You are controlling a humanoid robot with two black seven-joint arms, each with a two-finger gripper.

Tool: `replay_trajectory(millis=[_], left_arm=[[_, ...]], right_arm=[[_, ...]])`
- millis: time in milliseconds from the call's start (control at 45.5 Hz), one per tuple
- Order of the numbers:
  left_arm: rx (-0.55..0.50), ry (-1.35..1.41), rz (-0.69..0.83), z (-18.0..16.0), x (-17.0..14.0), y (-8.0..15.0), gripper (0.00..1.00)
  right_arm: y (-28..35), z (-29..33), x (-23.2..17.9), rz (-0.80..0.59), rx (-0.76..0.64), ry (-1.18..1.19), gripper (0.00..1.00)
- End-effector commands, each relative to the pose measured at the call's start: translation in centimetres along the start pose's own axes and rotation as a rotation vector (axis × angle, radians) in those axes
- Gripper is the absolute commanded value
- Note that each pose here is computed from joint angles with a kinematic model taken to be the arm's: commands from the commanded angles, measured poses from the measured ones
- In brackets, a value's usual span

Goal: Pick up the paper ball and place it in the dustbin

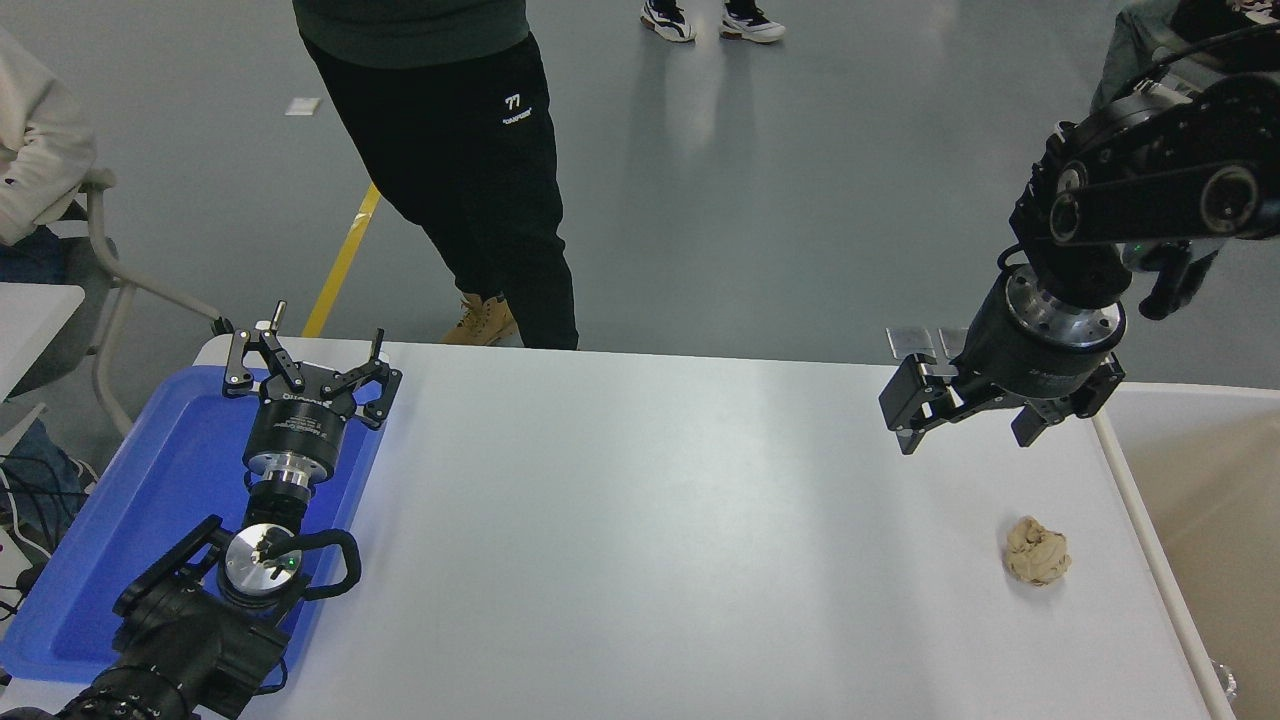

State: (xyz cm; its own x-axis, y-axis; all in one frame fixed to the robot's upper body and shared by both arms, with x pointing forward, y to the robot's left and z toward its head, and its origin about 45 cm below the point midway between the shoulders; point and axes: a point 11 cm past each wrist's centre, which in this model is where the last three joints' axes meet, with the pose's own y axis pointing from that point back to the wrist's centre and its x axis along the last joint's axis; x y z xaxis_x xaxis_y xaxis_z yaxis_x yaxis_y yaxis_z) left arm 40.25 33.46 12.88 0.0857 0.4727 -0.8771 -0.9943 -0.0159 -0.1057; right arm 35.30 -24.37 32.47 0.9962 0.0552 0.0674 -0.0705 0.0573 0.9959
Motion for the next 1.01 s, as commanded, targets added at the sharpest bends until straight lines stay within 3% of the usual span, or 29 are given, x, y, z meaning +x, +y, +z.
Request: replay_trajectory(millis=[0,615,989], left_arm=[[0.0,-0.004,0.0,0.0,0.0,0.0,1.0],[-0.001,0.0,-0.002,0.0,-0.1,-0.1,1.0],[-0.001,-0.001,0.001,0.0,0.0,0.0,1.0]], right_arm=[[-0.1,0.0,0.0,-0.001,0.002,-0.002,1.0],[-0.7,0.4,0.0,0.004,0.021,-0.012,1.0],[-1.8,7.2,-0.5,0.03,0.032,-0.069,1.0]])
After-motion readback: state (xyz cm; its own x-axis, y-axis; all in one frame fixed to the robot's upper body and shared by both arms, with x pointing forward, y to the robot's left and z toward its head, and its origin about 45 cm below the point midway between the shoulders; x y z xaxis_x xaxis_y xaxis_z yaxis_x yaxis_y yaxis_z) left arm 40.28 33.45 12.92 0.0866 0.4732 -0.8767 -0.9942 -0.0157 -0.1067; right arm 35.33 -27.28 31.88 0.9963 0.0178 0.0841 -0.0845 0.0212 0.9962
